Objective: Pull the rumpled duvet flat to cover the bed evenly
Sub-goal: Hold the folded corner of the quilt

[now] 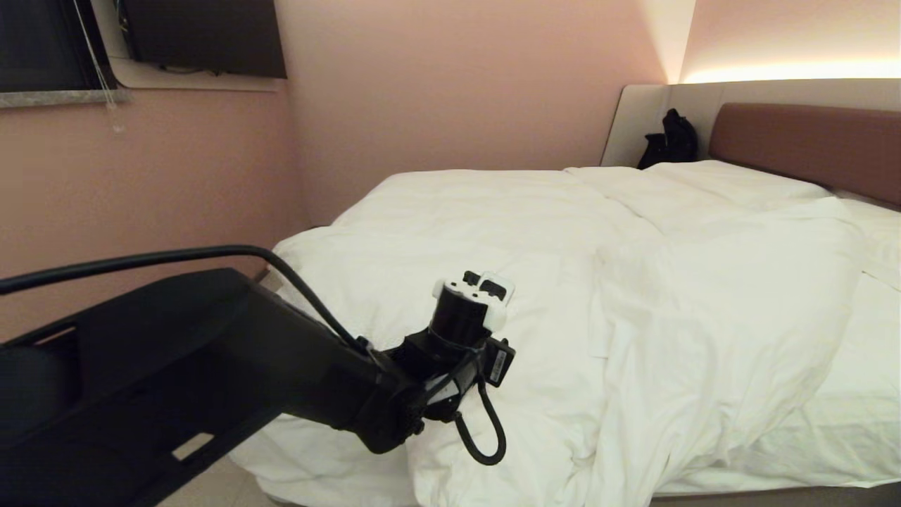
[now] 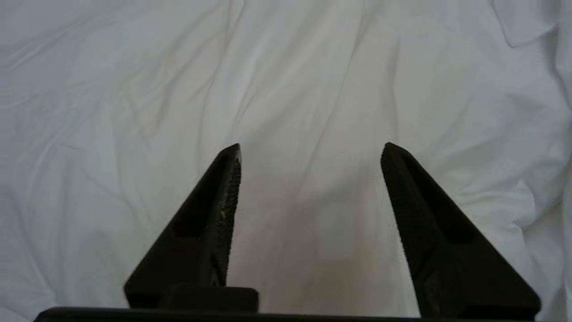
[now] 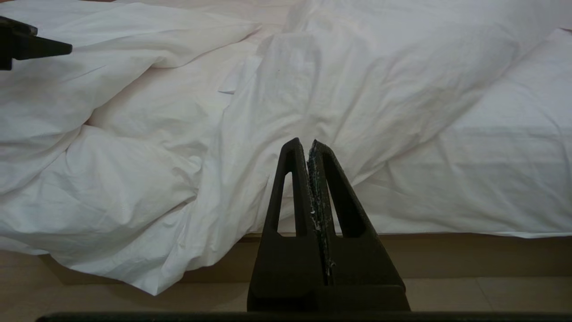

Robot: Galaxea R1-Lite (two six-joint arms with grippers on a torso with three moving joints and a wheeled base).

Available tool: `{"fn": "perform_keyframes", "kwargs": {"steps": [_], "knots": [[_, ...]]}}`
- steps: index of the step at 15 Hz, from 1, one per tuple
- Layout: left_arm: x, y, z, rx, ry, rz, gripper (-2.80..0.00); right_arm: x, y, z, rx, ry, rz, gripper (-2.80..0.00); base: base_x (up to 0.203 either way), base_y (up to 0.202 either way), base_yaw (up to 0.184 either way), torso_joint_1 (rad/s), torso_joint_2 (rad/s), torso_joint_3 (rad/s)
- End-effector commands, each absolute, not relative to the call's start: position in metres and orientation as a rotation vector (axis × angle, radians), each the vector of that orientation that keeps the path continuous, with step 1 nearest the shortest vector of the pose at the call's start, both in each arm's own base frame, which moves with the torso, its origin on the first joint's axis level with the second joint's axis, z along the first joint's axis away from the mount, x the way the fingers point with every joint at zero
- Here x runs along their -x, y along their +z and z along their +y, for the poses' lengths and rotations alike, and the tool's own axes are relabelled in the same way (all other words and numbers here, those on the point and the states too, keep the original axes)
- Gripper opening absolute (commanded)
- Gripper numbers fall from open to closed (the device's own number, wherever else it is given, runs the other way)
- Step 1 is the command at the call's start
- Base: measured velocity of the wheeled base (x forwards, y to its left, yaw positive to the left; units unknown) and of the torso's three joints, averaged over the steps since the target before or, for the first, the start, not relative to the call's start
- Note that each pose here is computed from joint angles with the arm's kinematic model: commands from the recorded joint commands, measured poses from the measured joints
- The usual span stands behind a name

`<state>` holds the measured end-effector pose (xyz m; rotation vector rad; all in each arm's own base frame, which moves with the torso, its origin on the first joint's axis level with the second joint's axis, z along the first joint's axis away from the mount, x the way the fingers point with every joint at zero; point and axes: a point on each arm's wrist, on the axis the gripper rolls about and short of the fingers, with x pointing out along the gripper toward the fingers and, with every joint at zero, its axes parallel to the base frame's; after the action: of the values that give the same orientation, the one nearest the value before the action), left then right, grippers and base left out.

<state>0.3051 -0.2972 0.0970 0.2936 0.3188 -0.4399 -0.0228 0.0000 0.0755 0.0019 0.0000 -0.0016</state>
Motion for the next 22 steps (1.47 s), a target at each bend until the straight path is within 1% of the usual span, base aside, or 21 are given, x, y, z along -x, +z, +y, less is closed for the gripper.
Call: {"fn": "perform_keyframes", "kwargs": {"steps": [1, 9, 15, 22], "knots": [[-0.305, 0.088, -0.306, -0.308, -0.423, 0.312, 0.00, 0.023, 0.075, 0.000, -0.002, -0.002, 0.000, -2.80, 0.000, 0.000, 0.000, 0.000, 0.00, 0.000], [-0.305, 0.071, -0.323, -0.376, -0.431, 0.322, 0.00, 0.023, 0.075, 0.000, -0.002, -0.002, 0.000, -2.80, 0.000, 0.000, 0.000, 0.000, 0.00, 0.000], [-0.309, 0.046, -0.332, -0.428, -0.431, 0.348, 0.00, 0.023, 0.075, 0.000, -0.002, -0.002, 0.000, -2.80, 0.000, 0.000, 0.000, 0.000, 0.00, 0.000], [-0.319, 0.026, -0.340, -0.531, -0.349, 0.330, 0.00, 0.023, 0.075, 0.000, -0.002, -0.002, 0.000, -2.80, 0.000, 0.000, 0.000, 0.000, 0.00, 0.000]]}}
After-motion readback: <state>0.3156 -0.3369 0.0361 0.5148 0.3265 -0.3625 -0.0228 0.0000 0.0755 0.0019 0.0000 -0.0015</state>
